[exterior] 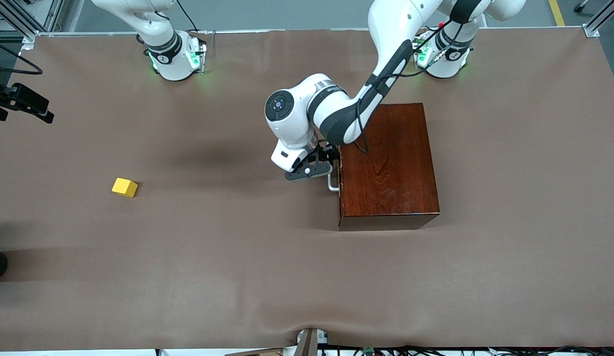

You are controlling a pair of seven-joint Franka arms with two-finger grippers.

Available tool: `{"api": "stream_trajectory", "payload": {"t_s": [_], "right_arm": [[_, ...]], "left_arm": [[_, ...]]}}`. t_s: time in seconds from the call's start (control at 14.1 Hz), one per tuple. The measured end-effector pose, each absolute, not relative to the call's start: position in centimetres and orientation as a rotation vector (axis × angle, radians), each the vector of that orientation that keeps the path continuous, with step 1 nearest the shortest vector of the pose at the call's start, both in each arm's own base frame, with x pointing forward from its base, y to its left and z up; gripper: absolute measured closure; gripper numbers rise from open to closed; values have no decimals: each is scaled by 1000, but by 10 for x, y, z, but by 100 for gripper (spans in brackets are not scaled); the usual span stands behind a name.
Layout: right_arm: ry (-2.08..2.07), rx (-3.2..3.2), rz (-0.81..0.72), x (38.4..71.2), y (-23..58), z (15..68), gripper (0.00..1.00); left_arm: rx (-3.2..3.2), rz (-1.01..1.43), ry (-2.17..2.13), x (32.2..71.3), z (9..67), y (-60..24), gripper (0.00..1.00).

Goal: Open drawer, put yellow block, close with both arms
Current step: 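Pull the drawer open by its handle with the left gripper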

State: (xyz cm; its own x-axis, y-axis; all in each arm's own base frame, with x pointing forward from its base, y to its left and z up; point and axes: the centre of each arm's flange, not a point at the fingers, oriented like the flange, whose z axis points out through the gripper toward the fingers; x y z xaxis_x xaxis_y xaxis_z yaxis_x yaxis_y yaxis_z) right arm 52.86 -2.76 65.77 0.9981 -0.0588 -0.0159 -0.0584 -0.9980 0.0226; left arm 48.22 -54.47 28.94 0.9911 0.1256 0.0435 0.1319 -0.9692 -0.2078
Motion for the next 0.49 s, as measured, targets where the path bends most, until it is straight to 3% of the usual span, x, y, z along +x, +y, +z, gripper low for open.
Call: {"api": "stream_trajectory", "payload": {"t_s": [0.49], "right_arm": [[-92, 3118, -26, 529, -28, 658, 0]], "left_arm": [[-2968, -93, -252, 485, 291, -551, 0]]}}
